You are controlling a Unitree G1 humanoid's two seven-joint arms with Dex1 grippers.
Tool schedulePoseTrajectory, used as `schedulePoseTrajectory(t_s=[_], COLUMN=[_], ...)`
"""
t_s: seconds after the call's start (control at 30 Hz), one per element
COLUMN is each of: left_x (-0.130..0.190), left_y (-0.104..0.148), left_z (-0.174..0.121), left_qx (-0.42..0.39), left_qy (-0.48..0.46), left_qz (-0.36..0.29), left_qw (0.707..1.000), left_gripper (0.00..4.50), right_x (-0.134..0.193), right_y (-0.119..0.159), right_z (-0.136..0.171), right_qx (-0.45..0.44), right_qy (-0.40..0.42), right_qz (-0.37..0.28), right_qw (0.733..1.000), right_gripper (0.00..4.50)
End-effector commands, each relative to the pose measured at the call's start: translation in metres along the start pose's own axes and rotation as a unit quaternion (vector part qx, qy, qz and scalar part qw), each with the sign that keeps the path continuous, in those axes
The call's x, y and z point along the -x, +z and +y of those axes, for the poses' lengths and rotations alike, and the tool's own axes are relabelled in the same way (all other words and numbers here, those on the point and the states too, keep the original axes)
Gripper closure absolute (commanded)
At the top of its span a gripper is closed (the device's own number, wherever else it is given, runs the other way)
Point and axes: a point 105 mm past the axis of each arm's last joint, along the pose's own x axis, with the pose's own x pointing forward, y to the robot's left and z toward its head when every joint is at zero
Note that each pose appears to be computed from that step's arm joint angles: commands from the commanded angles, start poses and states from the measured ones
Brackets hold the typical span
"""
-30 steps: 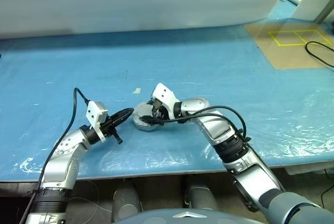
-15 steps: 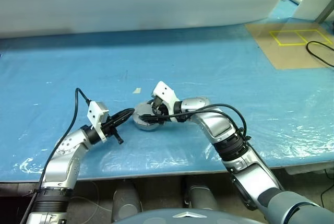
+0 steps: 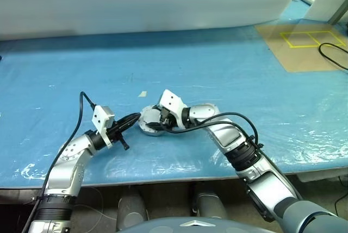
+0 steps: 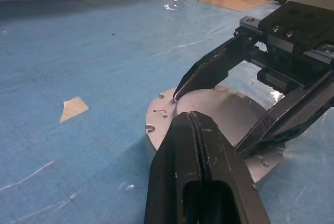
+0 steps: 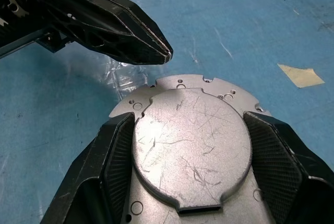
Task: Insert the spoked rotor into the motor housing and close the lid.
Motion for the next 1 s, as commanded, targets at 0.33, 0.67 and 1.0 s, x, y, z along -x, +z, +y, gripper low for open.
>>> schedulePoseTrajectory(t_s=[0.33,0.67,1.0], left_x=[-0.006,-0.012,-0.012], left_y=[0.007,0.001,-0.012], left_z=[0.0,0.001,0.002], left_qx=[-0.024,-0.043,-0.046], left_qy=[-0.007,-0.03,-0.042], left_qz=[-0.011,0.033,0.09], left_qw=[1.0,0.998,0.994], left_gripper=[4.5,4.5,4.5], right_x=[0.004,0.007,0.007], right_y=[-0.035,-0.038,-0.037], right_z=[-0.003,-0.006,-0.007], right_qx=[-0.009,0.013,0.025], right_qy=[-0.005,-0.006,-0.008], right_qz=[0.053,0.056,0.056], right_qw=[0.999,0.998,0.998], right_gripper=[1.55,1.55,1.55])
